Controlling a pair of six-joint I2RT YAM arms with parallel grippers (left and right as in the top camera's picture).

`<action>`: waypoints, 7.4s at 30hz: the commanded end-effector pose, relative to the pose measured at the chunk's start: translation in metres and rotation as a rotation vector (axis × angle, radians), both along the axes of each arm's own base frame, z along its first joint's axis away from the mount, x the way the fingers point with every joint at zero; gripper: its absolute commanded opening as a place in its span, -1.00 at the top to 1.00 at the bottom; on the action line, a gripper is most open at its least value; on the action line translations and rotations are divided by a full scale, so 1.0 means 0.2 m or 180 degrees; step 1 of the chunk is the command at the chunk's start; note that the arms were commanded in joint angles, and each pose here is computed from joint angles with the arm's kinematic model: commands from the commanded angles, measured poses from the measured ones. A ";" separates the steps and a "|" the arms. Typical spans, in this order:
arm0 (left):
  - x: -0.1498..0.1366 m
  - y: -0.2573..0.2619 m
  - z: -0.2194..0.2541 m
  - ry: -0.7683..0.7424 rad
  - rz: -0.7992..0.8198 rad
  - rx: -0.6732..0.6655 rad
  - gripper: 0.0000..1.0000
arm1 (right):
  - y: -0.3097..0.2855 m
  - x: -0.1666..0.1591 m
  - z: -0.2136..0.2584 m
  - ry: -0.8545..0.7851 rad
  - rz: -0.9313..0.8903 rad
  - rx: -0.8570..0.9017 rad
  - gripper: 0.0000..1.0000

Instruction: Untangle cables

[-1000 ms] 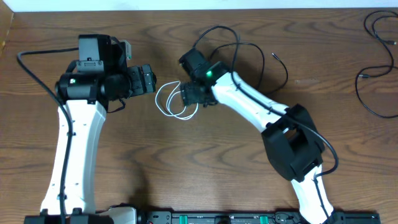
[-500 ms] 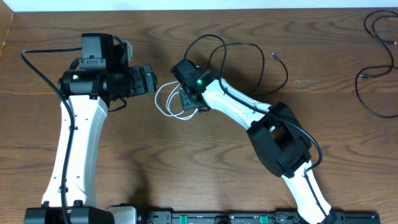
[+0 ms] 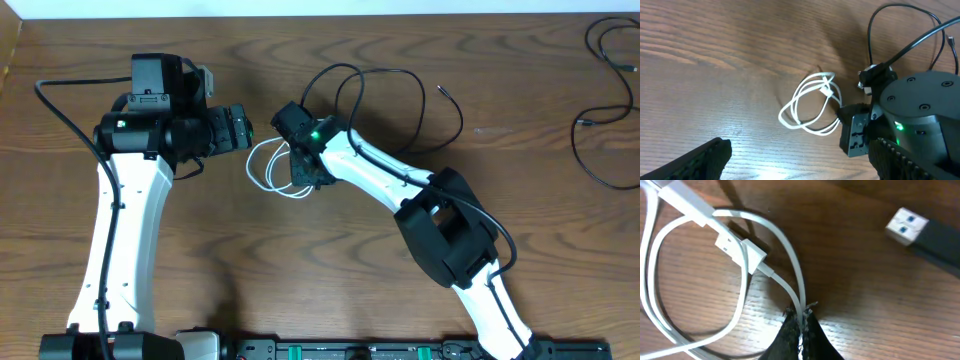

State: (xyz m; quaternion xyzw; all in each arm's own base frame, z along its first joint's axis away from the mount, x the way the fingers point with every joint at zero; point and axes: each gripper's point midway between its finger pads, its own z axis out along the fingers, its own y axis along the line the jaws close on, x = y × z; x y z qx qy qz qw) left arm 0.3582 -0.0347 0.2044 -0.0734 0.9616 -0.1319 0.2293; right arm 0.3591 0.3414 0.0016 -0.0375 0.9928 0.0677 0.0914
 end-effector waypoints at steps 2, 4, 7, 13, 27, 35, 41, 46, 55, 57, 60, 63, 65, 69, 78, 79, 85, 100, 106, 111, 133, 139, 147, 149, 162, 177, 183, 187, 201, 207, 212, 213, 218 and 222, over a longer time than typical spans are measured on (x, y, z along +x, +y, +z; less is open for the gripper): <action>0.01 0.01 0.00 0.0009 0.0029 0.0015 -0.85 | -0.03 -0.04 -0.05 0.0236 0.0122 0.0062 0.98; 0.01 0.01 0.00 0.0009 0.0029 0.0015 -0.85 | -0.03 -0.02 0.02 0.0234 0.0259 0.0178 0.98; 0.01 0.01 0.00 0.0008 0.0030 0.0016 -0.85 | 0.02 -0.01 0.19 0.0185 0.0683 0.0578 0.98; 0.01 0.01 0.00 0.0005 0.0030 0.0016 -0.85 | 0.02 -0.03 0.67 -0.0047 0.1423 0.1482 0.98; 0.02 0.01 0.01 -0.0028 0.0029 0.0017 -0.85 | -0.61 0.07 1.44 -0.0947 0.0908 0.1887 0.98; 0.02 0.01 0.01 -0.0044 0.0029 0.0018 -0.85 | -0.66 0.02 1.28 -0.0697 0.0776 0.1335 0.98; 0.02 0.01 0.01 -0.0042 0.0030 0.0019 -0.84 | -0.53 -0.03 1.06 -0.0378 0.0826 0.0901 0.98; 0.02 0.01 0.01 -0.0044 0.0030 0.0019 -0.85 | -0.36 -0.11 0.82 0.0008 0.1042 0.0767 0.98; 0.02 0.01 0.01 -0.0044 0.0030 0.0019 -0.85 | -0.23 -0.22 0.37 0.0467 0.1326 0.0118 0.98; 0.02 0.01 0.01 -0.0041 0.0030 0.0019 -0.85 | -0.22 -0.23 0.28 0.0506 0.1453 -0.0026 0.95; 0.02 0.01 0.01 -0.0042 0.0030 0.0019 -0.85 | -0.19 -0.26 0.16 0.0591 0.1775 -0.0123 0.66; 0.02 0.01 0.01 -0.0042 0.0030 0.0019 -0.84 | -0.20 -0.26 0.10 0.0602 0.1808 -0.0253 0.30; 0.02 0.01 0.01 -0.0042 0.0030 0.0019 -0.84 | -0.20 -0.26 0.09 0.0604 0.1810 -0.0247 0.11; 0.02 0.01 0.01 -0.0042 0.0030 0.0019 -0.85 | -0.17 -0.26 0.09 0.0554 0.1860 -0.0218 -0.08; 0.02 0.01 0.01 -0.0042 0.0030 0.0019 -0.85 | -0.22 -0.11 0.09 0.0126 0.1783 -0.0636 -0.22; 0.02 0.01 0.01 -0.0041 0.0030 0.0019 -0.85 | -0.24 -0.09 0.09 0.0088 0.1735 -0.0715 -0.22; 0.03 0.01 0.02 -0.0068 0.0030 0.0019 -0.85 | -0.27 -0.01 0.07 -0.0070 0.1661 -0.0783 -0.27; 0.04 0.01 0.02 -0.0091 0.0031 0.0019 -0.85 | -0.32 -0.03 -0.06 0.0375 0.1897 -0.0166 0.05; 0.04 0.01 0.02 -0.0103 0.0031 0.0019 -0.85 | -0.42 -0.10 -0.15 0.0584 0.1841 -0.0238 0.28; 0.06 0.01 0.03 -0.0145 0.0030 0.0018 -0.84 | -0.54 -0.10 -0.21 0.0535 0.1697 -0.0754 0.49; 0.05 0.01 0.03 -0.0139 0.0030 0.0018 -0.85 | -0.19 -0.22 0.72 0.0435 0.2273 0.1636 0.98; 0.06 0.01 0.03 -0.0142 0.0030 0.0018 -0.85 | -0.43 -0.10 1.14 -0.0257 0.2014 0.1963 0.98; 0.06 0.01 0.03 -0.0142 0.0030 0.0018 -0.85 | -1.14 0.16 1.50 -0.1191 0.0778 0.1809 0.98; 0.06 0.01 0.03 -0.0142 0.0030 0.0018 -0.85 | -1.37 0.22 1.54 -0.1356 0.0357 0.1736 0.98; 0.06 0.01 0.04 -0.0164 0.0030 0.0018 -0.84 | -2.96 0.08 1.45 -0.1739 -0.2811 -0.0037 0.98; 0.08 0.02 0.04 -0.0207 0.0031 0.0019 -0.85 | -3.44 -0.14 1.56 -0.2013 -0.3818 -0.1118 0.98; 0.08 0.02 0.05 -0.0221 0.0031 0.0019 -0.85 | -3.48 -0.07 1.35 -0.1687 -0.3694 -0.1057 -0.47; 0.08 0.02 0.05 -0.0222 0.0031 0.0019 -0.85 | -3.43 -0.01 1.27 -0.1575 -0.3526 -0.0916 -0.99; 0.08 0.01 0.05 -0.0229 0.0028 0.0020 -0.85 | -2.98 0.23 1.21 -0.1428 -0.2404 -0.0157 -0.99; 0.10 0.01 0.06 -0.0285 0.0029 0.0020 -0.85 | -2.63 0.37 1.21 -0.1409 -0.1735 0.0198 -0.99; 0.10 0.02 0.06 -0.0295 0.0030 0.0021 -0.85 | -2.26 0.47 1.19 -0.1314 -0.1235 0.0458 -0.98; 0.10 0.02 0.06 -0.0295 0.0030 0.0021 -0.85 | -2.18 0.48 1.18 -0.1285 -0.1117 0.0502 -0.98; 0.10 0.02 0.06 -0.0295 0.0030 0.0021 -0.85 | -1.78 0.52 1.10 -0.1070 -0.0780 0.0633 -0.99; 0.10 0.02 0.06 -0.0295 0.0030 0.0021 -0.86 | -1.50 0.56 1.00 -0.0858 -0.0757 0.0770 -0.98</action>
